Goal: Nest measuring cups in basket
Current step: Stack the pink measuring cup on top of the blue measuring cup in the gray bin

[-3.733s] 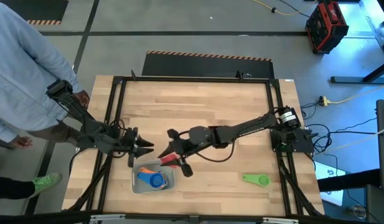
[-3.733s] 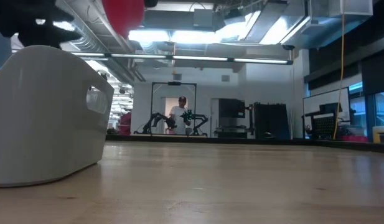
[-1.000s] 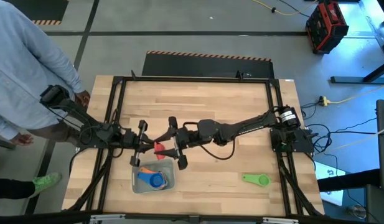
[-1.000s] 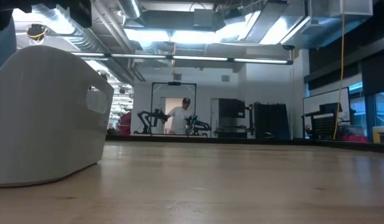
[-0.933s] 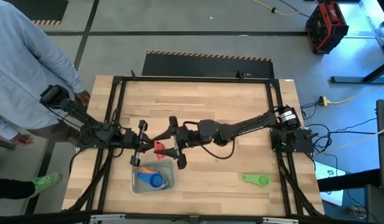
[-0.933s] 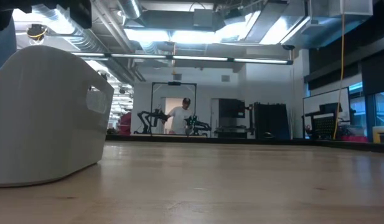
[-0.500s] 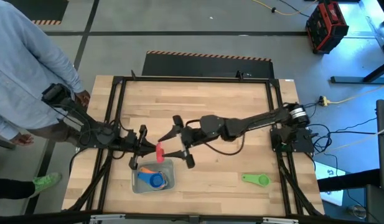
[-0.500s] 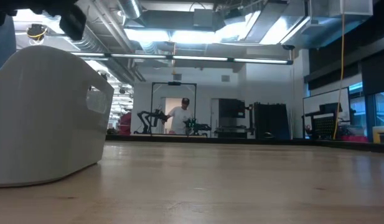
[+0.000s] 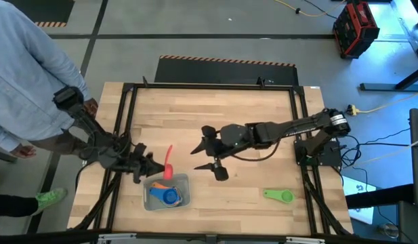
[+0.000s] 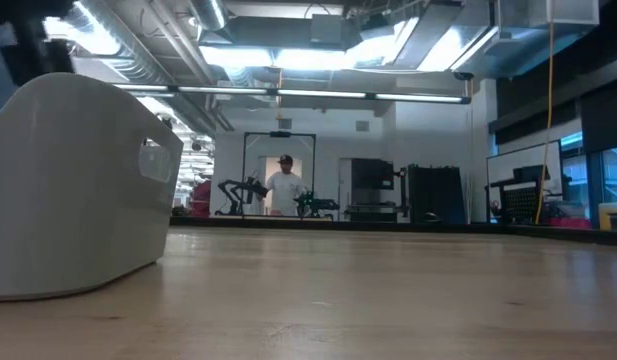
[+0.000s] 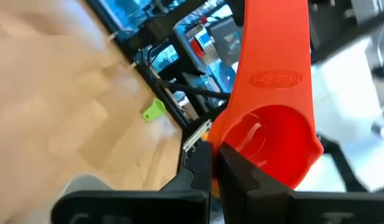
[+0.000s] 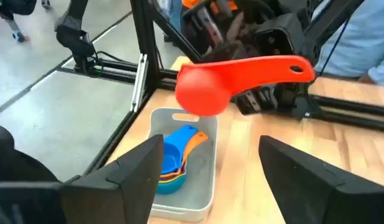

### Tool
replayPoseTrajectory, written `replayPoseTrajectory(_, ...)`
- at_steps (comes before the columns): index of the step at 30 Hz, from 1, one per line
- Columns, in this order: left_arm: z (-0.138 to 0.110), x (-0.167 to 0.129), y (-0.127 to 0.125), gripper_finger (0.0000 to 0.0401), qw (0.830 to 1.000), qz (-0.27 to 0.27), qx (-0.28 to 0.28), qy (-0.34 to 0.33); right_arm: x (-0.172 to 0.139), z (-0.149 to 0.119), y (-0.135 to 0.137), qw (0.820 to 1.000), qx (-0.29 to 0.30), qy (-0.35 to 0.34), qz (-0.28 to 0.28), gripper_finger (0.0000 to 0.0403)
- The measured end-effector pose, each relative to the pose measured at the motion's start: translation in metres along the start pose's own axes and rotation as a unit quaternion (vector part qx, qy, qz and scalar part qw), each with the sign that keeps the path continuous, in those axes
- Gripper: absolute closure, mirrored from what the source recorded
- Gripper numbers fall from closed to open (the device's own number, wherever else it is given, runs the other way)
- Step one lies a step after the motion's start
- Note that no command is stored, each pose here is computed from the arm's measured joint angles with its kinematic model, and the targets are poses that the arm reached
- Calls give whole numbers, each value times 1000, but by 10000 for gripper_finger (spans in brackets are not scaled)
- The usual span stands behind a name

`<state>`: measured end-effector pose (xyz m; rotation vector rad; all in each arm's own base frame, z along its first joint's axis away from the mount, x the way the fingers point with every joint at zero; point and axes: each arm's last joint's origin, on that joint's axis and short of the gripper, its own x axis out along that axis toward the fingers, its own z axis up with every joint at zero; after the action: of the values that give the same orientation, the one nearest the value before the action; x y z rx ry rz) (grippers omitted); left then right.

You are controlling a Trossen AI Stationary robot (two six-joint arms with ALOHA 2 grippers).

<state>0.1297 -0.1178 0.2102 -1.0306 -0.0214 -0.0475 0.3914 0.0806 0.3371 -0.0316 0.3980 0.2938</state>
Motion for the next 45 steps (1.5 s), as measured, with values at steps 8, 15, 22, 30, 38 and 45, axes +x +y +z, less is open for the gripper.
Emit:
replayPoseTrajectory(8,2,-5,2,399,993,67,12,-94,28,-13,-1,995,98,-6,-2,134)
replayPoseTrajectory(15,16,0,12,397,953,181,113,-214,48,-25,-10,976,119,-31,-180,134)
replayPoseTrajectory(22,34,8,23,397,901,274,151,-302,60,-22,-17,944,130,-115,-279,134)
replayPoseTrajectory(30,48,19,32,397,898,277,153,-307,79,-33,-22,930,134,-151,-308,141)
replayPoseTrajectory(38,54,23,35,398,902,268,148,-305,82,-33,-30,907,97,-168,-374,176)
replayPoseTrajectory(45,57,25,36,398,908,256,143,-299,80,-35,-47,900,124,-174,-379,189)
